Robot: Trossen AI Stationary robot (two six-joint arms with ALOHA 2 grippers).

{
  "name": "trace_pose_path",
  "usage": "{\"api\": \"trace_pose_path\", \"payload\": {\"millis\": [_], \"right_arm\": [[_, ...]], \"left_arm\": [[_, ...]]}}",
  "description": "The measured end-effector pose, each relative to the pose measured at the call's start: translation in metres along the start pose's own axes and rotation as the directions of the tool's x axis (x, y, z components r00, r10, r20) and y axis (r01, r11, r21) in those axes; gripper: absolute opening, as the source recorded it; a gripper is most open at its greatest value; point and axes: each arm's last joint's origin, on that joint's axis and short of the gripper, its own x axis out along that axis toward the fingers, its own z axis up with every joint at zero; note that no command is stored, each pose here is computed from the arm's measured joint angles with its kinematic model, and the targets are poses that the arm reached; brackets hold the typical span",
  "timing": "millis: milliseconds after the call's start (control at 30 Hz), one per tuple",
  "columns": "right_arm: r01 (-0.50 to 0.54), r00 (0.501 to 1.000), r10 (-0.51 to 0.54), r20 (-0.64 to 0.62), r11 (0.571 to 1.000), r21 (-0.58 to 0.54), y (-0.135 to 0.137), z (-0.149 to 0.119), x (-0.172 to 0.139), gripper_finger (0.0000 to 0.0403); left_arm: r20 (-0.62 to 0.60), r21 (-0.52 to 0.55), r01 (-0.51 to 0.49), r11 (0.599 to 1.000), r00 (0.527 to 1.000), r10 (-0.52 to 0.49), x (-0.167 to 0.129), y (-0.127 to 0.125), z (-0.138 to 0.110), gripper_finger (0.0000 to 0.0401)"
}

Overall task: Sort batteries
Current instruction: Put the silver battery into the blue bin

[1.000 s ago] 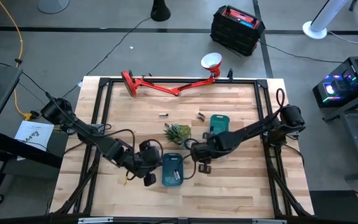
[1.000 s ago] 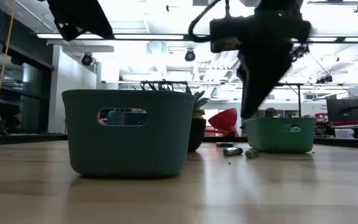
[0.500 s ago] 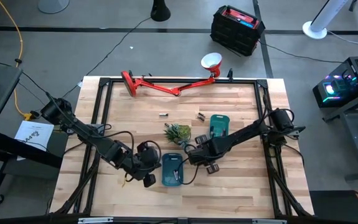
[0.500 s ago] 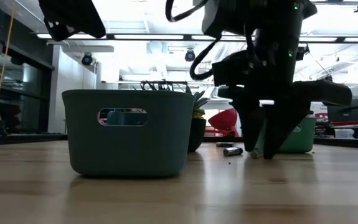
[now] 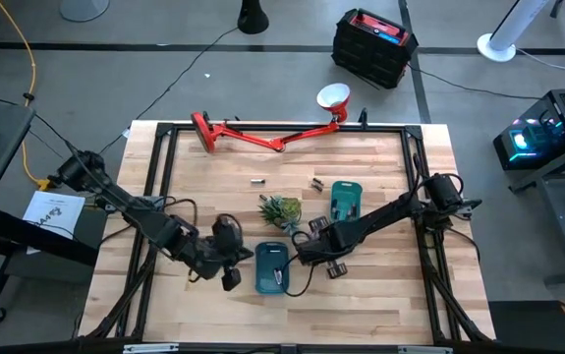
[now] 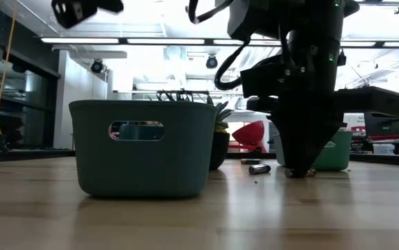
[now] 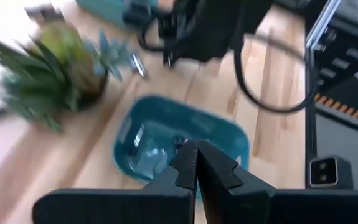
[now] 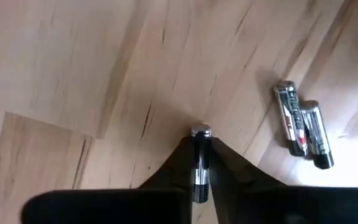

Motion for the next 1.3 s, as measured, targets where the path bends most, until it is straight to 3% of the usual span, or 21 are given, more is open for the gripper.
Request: {"api": "trace_pose_path", "payload": {"millis": [167, 267, 367, 500, 567, 800, 967, 1067, 1167, 1300], "right_arm": [[0.018, 1.000, -0.020, 0.017, 0.994, 0.106, 0.003, -0.002, -0.026, 0.0007], [-0.056, 0.975, 0.009, 0.223, 0.978, 0.202, -0.002, 0.011, -0.063, 0.0010], [-0.196, 0.915, 0.097, 0.392, 0.956, 0.220, -0.002, 0.025, -0.074, 0.0011], [-0.319, 0.776, 0.101, 0.623, 0.915, 0.249, -0.003, 0.050, -0.085, 0.0012], [-0.353, 0.745, 0.095, 0.660, 0.896, 0.270, -0.003, 0.057, -0.080, 0.0018], [-0.408, 0.754, 0.055, 0.654, 0.820, 0.402, -0.007, 0.065, -0.059, 0.0112], [-0.393, 0.777, 0.038, 0.628, 0.809, 0.437, -0.020, 0.060, -0.070, 0.0178], [-0.309, 0.847, 0.035, 0.530, 0.844, 0.439, -0.024, 0.046, -0.084, 0.0193], [-0.164, 0.940, 0.008, 0.340, 0.887, 0.431, -0.021, 0.025, -0.076, 0.0196], [-0.073, 0.979, 0.000, 0.205, 0.935, 0.348, -0.024, 0.008, -0.061, 0.0196]], "left_arm": [[0.139, 0.029, 0.004, 1.000, 0.990, -0.008, -0.035, 0.012, 0.019, 0.0000], [0.223, 0.043, -0.016, 0.999, 0.975, 0.006, -0.055, 0.020, 0.029, 0.0000], [0.276, 0.061, -0.045, 0.997, 0.961, 0.026, -0.068, 0.027, 0.034, 0.0000], [0.275, 0.075, -0.066, 0.995, 0.961, 0.043, -0.071, 0.033, 0.035, 0.0000], [0.255, 0.073, -0.060, 0.995, 0.966, 0.040, -0.071, 0.033, 0.033, 0.0000], [0.211, 0.086, -0.037, 0.996, 0.977, 0.018, -0.066, 0.030, 0.030, 0.0000], [0.205, 0.113, -0.043, 0.993, 0.978, 0.019, -0.067, 0.031, 0.030, 0.0000], [0.199, 0.119, -0.048, 0.992, 0.980, 0.023, -0.067, 0.032, 0.029, 0.0000], [0.195, 0.123, -0.052, 0.991, 0.980, 0.027, -0.067, 0.032, 0.029, 0.0000], [0.191, 0.128, -0.059, 0.990, 0.981, 0.034, -0.066, 0.033, 0.028, 0.0000]]}}
